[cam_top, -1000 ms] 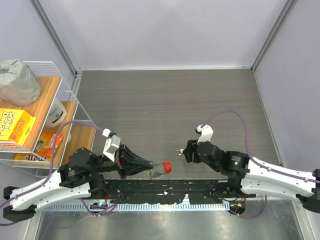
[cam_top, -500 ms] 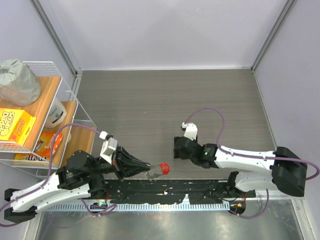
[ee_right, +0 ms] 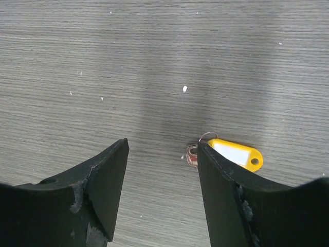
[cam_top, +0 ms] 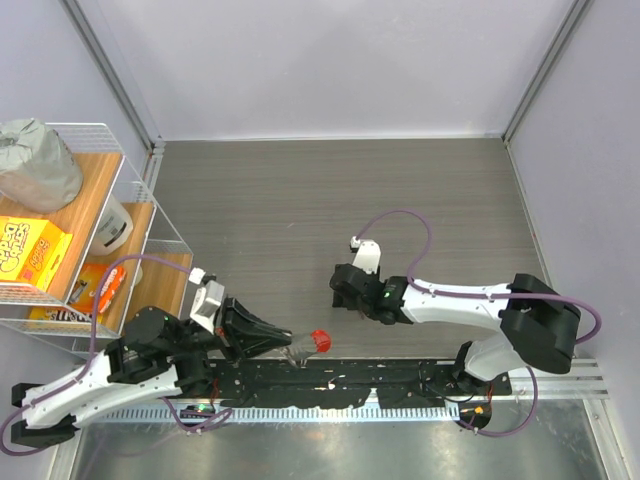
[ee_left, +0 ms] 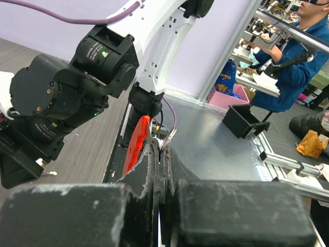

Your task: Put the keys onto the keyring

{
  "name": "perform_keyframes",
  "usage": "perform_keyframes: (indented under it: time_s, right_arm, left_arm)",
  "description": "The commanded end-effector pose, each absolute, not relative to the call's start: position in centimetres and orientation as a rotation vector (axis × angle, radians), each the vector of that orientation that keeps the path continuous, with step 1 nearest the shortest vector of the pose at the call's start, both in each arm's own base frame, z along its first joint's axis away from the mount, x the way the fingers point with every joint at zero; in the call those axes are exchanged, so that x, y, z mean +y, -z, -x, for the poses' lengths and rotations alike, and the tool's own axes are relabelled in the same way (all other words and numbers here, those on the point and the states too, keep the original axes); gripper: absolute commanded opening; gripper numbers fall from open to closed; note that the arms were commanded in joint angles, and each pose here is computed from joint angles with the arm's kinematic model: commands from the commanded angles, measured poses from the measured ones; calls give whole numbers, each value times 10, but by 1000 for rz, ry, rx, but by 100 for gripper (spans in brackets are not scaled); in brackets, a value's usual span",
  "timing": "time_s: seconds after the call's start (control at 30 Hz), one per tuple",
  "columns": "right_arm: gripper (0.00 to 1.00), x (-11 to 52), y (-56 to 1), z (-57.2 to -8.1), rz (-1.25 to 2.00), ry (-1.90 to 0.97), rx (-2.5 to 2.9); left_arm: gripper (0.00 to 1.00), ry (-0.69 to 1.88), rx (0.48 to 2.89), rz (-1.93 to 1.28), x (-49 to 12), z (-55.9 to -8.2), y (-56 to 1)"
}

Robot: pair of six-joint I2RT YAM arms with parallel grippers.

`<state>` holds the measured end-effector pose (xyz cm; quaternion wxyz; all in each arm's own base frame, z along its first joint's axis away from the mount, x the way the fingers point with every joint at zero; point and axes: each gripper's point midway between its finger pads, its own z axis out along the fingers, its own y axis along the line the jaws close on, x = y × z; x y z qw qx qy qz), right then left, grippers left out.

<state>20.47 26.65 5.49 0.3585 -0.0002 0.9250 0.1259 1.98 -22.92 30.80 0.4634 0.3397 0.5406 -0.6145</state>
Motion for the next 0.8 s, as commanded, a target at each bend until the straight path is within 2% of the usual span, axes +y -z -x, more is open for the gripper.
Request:
perform_keyframes:
  time_s: [0.0, 0.77]
  right_arm:
    - [62, 271, -65, -215, -116, -333, 2350]
    - [62, 244, -41, -210, -253, -245, 2360]
  left_arm:
    - [0, 1509, 1302, -815, -224, -20, -313]
    - [0, 1510, 1307, -837, -225, -18, -310]
